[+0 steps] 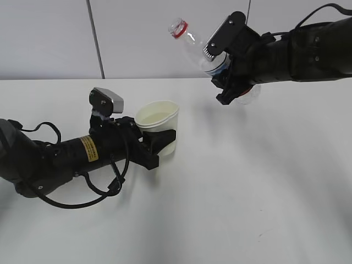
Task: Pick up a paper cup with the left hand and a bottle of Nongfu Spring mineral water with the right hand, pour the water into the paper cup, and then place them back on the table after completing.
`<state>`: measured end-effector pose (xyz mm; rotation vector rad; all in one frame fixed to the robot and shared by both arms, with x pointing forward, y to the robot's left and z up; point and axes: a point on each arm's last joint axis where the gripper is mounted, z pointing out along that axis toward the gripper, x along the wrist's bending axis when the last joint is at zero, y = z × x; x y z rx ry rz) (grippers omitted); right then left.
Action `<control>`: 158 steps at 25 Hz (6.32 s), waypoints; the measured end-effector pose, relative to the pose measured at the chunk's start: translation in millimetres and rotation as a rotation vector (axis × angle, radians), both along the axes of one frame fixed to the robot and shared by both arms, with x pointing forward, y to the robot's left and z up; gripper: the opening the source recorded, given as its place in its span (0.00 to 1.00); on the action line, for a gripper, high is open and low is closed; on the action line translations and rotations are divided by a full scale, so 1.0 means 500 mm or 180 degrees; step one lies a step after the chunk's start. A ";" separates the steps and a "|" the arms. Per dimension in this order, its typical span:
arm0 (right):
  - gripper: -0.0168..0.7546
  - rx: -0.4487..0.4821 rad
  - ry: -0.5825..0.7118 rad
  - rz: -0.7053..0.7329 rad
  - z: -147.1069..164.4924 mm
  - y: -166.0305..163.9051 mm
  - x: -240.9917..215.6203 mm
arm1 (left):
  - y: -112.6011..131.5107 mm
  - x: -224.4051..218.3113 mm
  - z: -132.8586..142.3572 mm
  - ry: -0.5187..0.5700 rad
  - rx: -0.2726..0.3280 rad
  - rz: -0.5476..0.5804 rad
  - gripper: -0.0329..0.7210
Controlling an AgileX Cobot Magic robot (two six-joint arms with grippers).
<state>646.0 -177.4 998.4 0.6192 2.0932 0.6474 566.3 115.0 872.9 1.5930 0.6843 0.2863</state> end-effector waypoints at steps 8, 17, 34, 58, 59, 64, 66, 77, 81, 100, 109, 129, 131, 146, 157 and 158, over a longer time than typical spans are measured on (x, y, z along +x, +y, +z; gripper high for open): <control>0.55 0.0545 0.0133 -0.0141 0.002 0.005 0.000 | 0.004 0.003 -0.008 0.0089 0.0120 0.0070 0.53; 0.55 0.1309 0.0280 -0.0206 0.010 -0.070 0.018 | 0.005 0.004 -0.009 0.0098 0.0118 0.0097 0.53; 0.55 0.1586 0.0639 0.0391 -0.096 -0.096 0.039 | 0.061 0.034 -0.009 0.0086 0.0127 0.0425 0.53; 0.55 0.1729 0.0502 0.1000 -0.116 -0.071 0.035 | 0.163 0.080 -0.016 -0.0070 0.0442 0.1246 0.53; 0.55 0.1729 0.0502 0.1000 -0.116 -0.071 0.035 | 0.165 0.081 -0.019 -0.0064 0.0435 0.1279 0.53; 0.55 0.1735 0.0500 0.0998 -0.116 -0.071 0.035 | 0.172 0.083 -0.040 -0.0004 0.0379 0.1431 0.53; 0.55 0.1755 0.0496 0.1006 -0.115 -0.071 0.035 | 0.174 0.084 -0.045 -0.0004 0.0366 0.1479 0.53; 0.55 0.1811 0.0440 0.0989 -0.111 -0.071 0.037 | 0.178 0.084 -0.065 -0.0048 0.0309 0.1561 0.53; 0.55 0.1806 0.0437 0.0992 -0.111 -0.071 0.037 | 0.178 0.083 -0.072 -0.0069 0.0263 0.1577 0.53; 0.55 0.1819 0.0431 0.0983 -0.111 -0.071 0.038 | 0.179 0.082 -0.078 -0.0061 0.0258 0.1577 0.72; 0.55 0.1896 0.0512 0.0923 -0.138 -0.070 0.042 | 0.179 0.082 -0.078 -0.0063 0.0256 0.1579 0.76; 0.55 0.1939 0.0491 0.0888 -0.141 -0.071 0.044 | 0.191 0.043 -0.056 0.0023 0.0271 0.1673 0.83; 0.55 0.1951 0.0486 0.0878 -0.140 -0.071 0.045 | 0.194 0.031 -0.058 0.0071 0.0295 0.1670 0.83; 0.55 0.2057 0.0469 0.0821 -0.143 -0.071 0.048 | 0.213 -0.066 -0.030 0.0279 0.0397 0.1660 0.82; 0.55 0.2324 0.0620 0.0780 -0.219 -0.066 0.054 | 0.214 -0.072 -0.030 0.0298 0.0407 0.1656 0.82; 0.55 0.2337 0.0602 0.0766 -0.221 -0.067 0.056 | 0.214 -0.072 -0.030 0.0298 0.0407 0.1656 0.82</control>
